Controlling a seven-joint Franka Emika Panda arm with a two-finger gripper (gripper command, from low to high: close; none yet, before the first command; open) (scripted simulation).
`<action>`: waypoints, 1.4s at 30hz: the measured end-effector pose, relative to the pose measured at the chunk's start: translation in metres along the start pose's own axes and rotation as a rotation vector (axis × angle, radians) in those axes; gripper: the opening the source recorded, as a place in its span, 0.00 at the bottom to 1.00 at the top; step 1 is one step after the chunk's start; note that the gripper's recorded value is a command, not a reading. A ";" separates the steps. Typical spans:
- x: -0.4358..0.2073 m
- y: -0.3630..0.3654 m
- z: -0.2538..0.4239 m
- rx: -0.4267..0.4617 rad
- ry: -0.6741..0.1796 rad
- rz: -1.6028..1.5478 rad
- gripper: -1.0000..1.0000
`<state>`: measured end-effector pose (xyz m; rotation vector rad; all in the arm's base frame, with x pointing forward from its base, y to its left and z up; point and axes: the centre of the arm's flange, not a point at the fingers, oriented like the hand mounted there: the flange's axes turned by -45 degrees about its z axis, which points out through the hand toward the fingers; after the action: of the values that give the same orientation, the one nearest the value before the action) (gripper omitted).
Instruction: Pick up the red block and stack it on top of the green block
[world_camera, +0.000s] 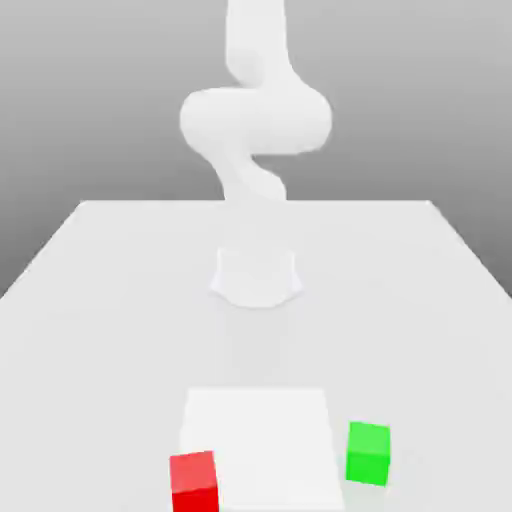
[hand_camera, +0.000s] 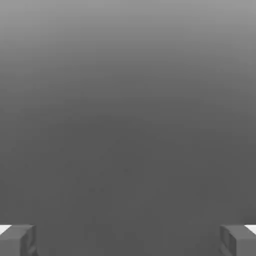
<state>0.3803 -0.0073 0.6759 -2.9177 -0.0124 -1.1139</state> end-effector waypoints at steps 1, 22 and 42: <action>0.000 0.003 0.021 0.008 -0.030 -0.006 0.50; -0.166 0.057 0.372 0.060 -0.608 -0.132 0.50; -0.239 0.071 0.430 0.050 -0.729 -0.171 0.00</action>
<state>0.4898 -0.0696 0.1949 -3.1278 -0.2940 0.0004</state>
